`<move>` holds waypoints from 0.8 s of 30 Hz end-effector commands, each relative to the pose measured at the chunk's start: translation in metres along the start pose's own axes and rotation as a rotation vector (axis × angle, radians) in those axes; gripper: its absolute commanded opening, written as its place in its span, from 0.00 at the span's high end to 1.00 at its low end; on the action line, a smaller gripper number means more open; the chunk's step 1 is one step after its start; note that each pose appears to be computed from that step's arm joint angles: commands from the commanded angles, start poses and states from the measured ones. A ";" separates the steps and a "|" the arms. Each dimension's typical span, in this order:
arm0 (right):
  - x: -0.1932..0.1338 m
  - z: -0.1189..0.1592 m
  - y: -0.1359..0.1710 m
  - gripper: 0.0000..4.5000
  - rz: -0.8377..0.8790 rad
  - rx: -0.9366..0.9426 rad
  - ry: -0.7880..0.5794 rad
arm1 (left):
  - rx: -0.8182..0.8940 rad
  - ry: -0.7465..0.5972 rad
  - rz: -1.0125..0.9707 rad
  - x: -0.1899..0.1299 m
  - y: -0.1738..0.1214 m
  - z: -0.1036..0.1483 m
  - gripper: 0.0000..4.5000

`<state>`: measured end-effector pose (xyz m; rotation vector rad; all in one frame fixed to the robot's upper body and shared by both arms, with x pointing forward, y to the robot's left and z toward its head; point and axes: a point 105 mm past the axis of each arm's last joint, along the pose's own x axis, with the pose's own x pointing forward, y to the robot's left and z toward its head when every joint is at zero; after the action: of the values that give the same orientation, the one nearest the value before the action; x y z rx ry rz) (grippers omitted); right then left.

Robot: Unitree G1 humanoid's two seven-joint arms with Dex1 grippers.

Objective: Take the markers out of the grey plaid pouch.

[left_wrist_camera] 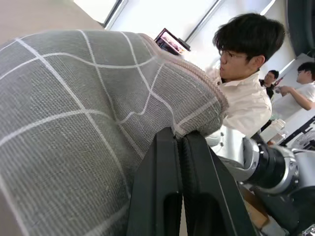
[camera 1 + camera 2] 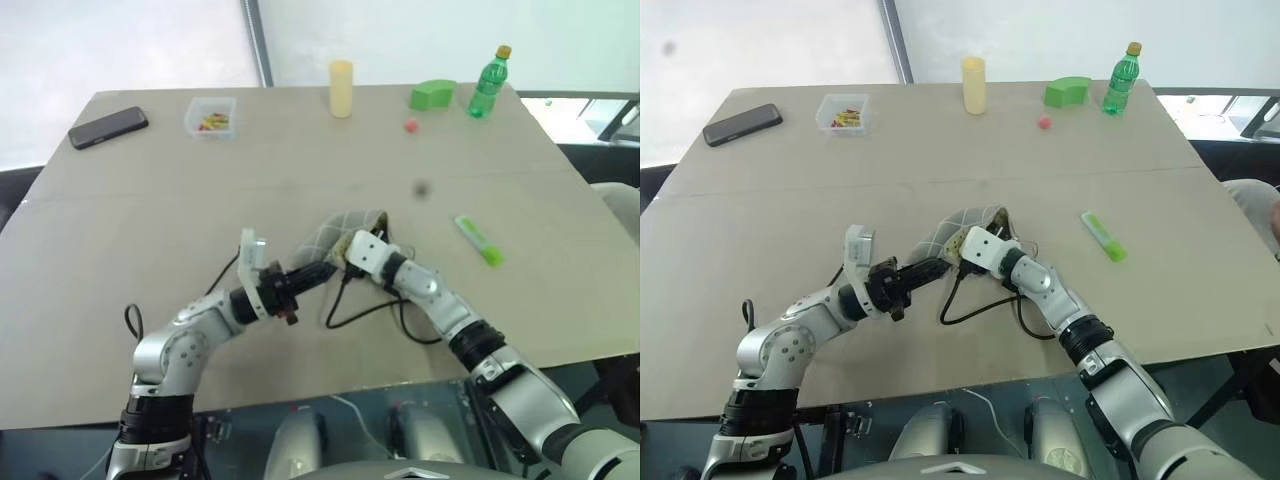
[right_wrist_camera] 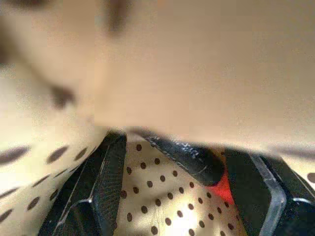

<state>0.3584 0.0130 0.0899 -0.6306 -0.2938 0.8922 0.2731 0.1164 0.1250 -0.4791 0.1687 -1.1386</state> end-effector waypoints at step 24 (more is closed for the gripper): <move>-0.048 0.015 -0.039 0.99 0.039 -0.288 0.061 | -0.032 -0.117 -0.062 0.002 0.001 0.023 1.00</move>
<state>0.3497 -0.0317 0.1050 -0.9525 -0.3341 0.8836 0.2811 0.1171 0.1349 -0.5518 0.1203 -1.1591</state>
